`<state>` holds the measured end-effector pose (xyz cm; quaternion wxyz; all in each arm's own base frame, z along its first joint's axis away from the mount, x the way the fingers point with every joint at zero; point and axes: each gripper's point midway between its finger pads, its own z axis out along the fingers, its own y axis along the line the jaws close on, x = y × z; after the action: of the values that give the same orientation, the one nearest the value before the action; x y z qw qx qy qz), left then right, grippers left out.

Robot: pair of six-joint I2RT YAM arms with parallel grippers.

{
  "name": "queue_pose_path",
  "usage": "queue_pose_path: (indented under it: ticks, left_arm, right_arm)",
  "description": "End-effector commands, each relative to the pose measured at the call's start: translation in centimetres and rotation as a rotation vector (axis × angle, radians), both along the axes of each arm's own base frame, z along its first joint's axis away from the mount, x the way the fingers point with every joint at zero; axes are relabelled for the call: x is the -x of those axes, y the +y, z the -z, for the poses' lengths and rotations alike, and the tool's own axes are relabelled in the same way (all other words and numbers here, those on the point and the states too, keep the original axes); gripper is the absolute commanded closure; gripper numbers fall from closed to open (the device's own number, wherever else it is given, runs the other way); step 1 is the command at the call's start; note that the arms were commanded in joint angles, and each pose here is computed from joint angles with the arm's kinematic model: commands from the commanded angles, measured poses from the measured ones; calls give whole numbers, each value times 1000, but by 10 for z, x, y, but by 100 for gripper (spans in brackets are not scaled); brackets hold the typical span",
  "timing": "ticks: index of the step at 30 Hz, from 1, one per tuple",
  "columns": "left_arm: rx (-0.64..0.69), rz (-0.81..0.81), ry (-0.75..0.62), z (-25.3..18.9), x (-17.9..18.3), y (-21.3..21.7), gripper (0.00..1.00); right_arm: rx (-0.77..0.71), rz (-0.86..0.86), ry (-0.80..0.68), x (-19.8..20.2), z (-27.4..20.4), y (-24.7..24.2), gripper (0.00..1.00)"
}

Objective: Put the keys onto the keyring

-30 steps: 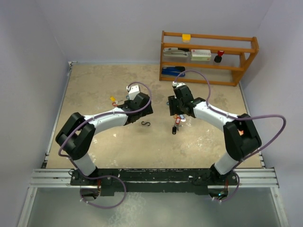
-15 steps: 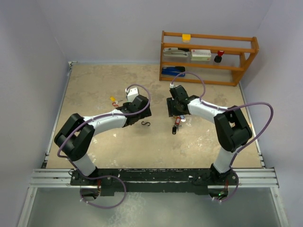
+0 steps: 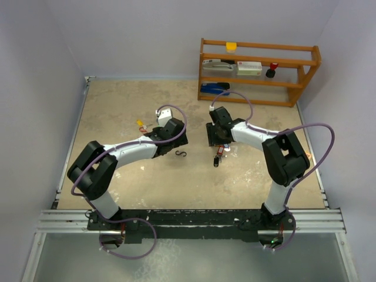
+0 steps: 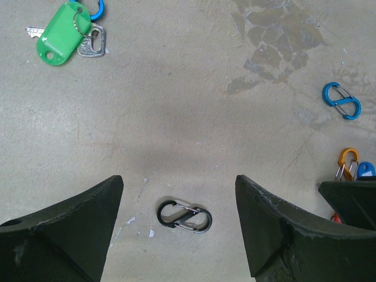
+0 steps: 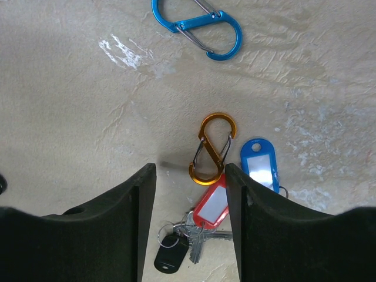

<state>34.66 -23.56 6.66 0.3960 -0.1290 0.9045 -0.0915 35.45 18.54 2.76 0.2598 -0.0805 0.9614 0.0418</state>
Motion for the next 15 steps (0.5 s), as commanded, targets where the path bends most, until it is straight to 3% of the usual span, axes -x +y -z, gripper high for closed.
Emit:
queue_pose_path:
  ticks: [1, 15]
  left_arm:
    - [18, 10, -51, -17, -7, -3, 26]
    - [7, 7, -39, -11, -6, -1, 26]
  right_arm:
    - [-28, 8, -12, -9, -8, 7, 47]
    - [-19, 25, -14, -14, -3, 6, 47]
